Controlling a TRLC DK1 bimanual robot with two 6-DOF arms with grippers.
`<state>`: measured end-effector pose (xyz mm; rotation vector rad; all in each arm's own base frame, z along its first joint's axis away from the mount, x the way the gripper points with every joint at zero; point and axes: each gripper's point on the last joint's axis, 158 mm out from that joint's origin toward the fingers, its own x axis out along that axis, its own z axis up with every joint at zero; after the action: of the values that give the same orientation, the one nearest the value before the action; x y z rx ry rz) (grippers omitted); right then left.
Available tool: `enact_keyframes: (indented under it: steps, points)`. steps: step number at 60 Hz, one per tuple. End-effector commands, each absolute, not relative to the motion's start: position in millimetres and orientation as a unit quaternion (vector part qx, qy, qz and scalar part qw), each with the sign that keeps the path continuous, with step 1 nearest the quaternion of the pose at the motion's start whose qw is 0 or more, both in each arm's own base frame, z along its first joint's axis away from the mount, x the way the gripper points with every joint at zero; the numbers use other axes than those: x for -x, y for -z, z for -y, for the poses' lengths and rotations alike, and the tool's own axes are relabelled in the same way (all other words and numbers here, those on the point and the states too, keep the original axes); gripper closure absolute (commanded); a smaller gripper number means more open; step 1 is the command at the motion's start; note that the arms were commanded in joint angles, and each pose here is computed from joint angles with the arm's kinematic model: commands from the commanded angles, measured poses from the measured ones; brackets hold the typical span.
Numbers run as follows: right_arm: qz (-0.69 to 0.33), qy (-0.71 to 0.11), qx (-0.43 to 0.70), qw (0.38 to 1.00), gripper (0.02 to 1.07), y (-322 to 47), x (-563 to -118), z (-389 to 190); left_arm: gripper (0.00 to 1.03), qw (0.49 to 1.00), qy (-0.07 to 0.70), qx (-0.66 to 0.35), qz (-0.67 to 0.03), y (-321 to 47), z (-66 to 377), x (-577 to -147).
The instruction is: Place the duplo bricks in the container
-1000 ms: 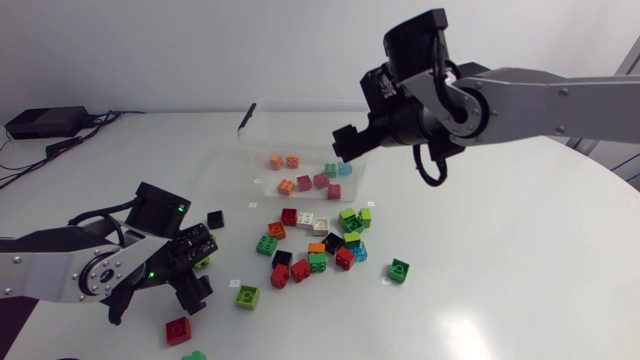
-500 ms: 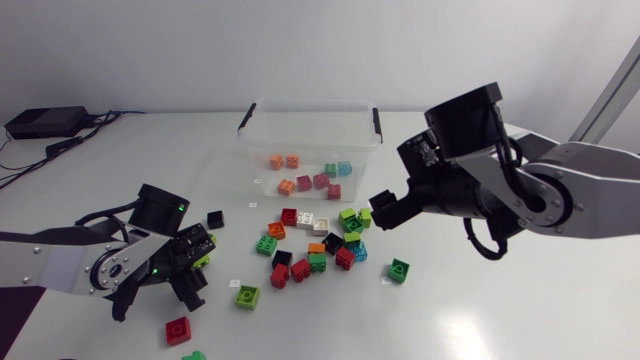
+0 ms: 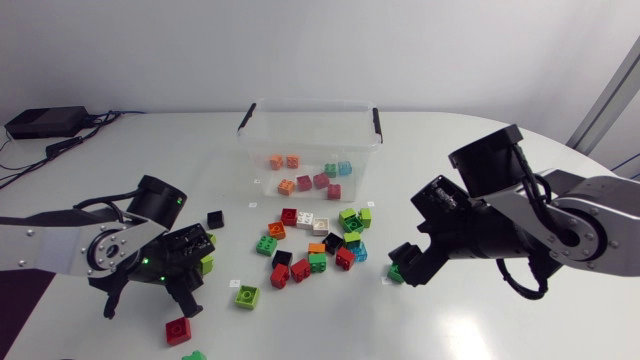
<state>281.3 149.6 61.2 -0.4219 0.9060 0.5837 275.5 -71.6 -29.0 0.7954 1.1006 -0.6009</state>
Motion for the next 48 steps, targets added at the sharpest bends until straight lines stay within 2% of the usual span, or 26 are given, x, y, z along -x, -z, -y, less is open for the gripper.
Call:
enact_keyframes:
  steps: [1,7,23,32,35,36,38,41,44,48]
  points:
    - [-0.456,-0.302,0.226,0.806,0.10,-33.0,-269.5,-140.2,0.77,0.753,0.276,-0.356,-0.480,4.6,76.5,-289.0]
    - [-0.446,-0.344,0.291,0.773,0.13,-17.4,-268.3,-137.5,0.77,0.757,0.281,-0.349,-0.475,-10.4,79.7,-287.1]
    - [-0.500,-0.365,0.306,0.724,0.13,20.9,-264.8,-123.3,0.77,0.765,0.290,-0.337,-0.465,-37.3,87.1,-288.6]
    - [-0.505,-0.366,0.306,0.720,0.13,24.2,-263.2,-123.2,0.76,0.764,0.289,-0.330,-0.473,-34.9,89.1,-286.1]
    - [-0.503,-0.366,0.306,0.720,0.13,23.4,-262.8,-123.1,0.63,0.758,0.294,-0.328,-0.481,-27.9,92.1,-280.6]
    - [-0.503,-0.366,0.306,0.720,0.13,23.4,-262.8,-123.1,0.62,0.757,0.296,-0.329,-0.481,-27.4,92.9,-279.8]
    - [-0.503,-0.367,0.307,0.720,0.13,23.4,-262.0,-122.8,0.50,0.750,0.304,-0.336,-0.483,-23.0,96.3,-274.2]
    - [-0.504,-0.366,0.306,0.720,0.13,23.9,-261.4,-121.7,0.38,0.747,0.306,-0.341,-0.481,-23.0,95.7,-275.9]
    - [-0.505,-0.365,0.307,0.720,0.13,24.4,-260.0,-120.4,0.33,0.749,0.305,-0.346,-0.476,-26.5,92.6,-283.1]
    - [-0.504,-0.365,0.306,0.721,0.13,24.0,-258.0,-119.5,0.33,0.748,0.294,-0.333,-0.493,-28.6,84.5,-290.1]
